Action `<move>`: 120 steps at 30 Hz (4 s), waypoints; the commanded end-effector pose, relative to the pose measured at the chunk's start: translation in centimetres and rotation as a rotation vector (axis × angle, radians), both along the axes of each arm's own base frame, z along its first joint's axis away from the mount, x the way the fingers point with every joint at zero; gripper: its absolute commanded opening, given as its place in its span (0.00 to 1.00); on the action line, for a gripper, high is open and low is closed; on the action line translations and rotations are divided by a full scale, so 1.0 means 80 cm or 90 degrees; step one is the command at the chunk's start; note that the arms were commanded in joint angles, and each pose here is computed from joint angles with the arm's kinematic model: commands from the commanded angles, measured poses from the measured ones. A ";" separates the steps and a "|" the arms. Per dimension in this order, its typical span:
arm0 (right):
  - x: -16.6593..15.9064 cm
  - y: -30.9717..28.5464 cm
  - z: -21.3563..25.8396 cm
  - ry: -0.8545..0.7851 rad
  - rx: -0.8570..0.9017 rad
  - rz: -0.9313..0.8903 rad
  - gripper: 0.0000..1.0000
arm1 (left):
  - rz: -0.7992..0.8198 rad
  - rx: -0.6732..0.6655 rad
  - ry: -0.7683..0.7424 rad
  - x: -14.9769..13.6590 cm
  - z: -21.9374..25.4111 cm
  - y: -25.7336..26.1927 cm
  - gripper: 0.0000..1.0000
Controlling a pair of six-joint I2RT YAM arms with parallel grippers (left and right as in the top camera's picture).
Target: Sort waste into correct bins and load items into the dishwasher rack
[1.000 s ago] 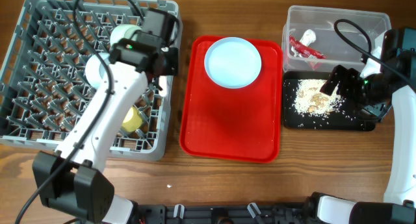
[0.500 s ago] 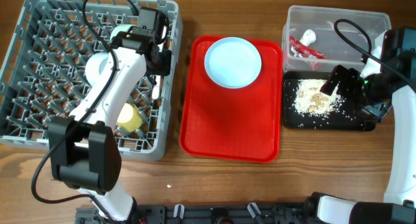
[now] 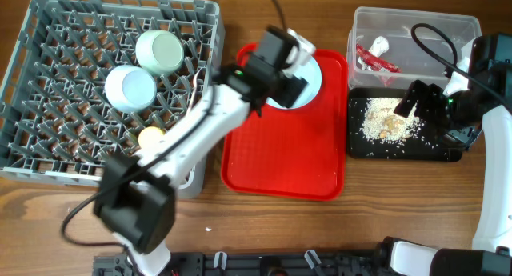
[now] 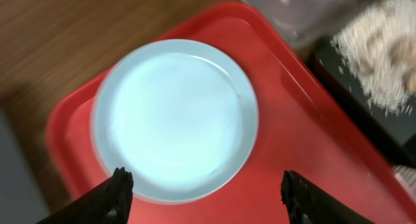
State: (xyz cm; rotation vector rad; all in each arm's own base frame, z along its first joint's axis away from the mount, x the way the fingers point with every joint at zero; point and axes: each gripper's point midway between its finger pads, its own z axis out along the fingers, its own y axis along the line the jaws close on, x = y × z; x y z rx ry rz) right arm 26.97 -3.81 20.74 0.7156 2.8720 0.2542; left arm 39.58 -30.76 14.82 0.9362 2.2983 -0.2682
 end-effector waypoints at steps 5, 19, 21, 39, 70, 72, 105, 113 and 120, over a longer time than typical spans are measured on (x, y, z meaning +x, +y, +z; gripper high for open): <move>0.001 -0.004 0.012 -0.022 -0.017 0.010 1.00 | -0.124 0.075 0.000 -0.003 -0.107 -0.054 0.70; 0.002 -0.004 0.012 -0.023 -0.017 0.010 1.00 | -0.113 0.190 0.068 -0.023 -0.197 -0.031 0.25; 0.002 -0.004 0.012 -0.023 -0.017 0.011 1.00 | -0.113 0.189 0.068 -0.024 -0.197 -0.031 0.16; 0.001 -0.003 0.012 -0.022 -0.017 0.010 1.00 | -0.008 0.149 -0.021 -0.015 -0.062 -0.013 0.04; 0.000 -0.003 0.011 -0.019 -0.016 0.010 1.00 | 0.142 -0.445 0.196 0.031 0.139 0.193 0.04; 0.000 -0.003 0.011 -0.019 -0.016 0.010 1.00 | 0.158 -0.448 0.211 0.038 0.125 0.201 0.04; 0.104 0.100 0.037 -0.226 -0.062 0.228 1.00 | 0.579 -0.053 0.255 -0.061 0.063 0.340 1.00; 0.044 0.093 0.050 -0.300 -0.086 0.227 1.00 | 0.565 -0.081 0.213 -0.104 0.067 0.341 1.00; -0.039 0.071 0.068 -0.420 -0.142 0.181 1.00 | 0.489 -0.190 0.033 -0.180 0.083 0.334 1.00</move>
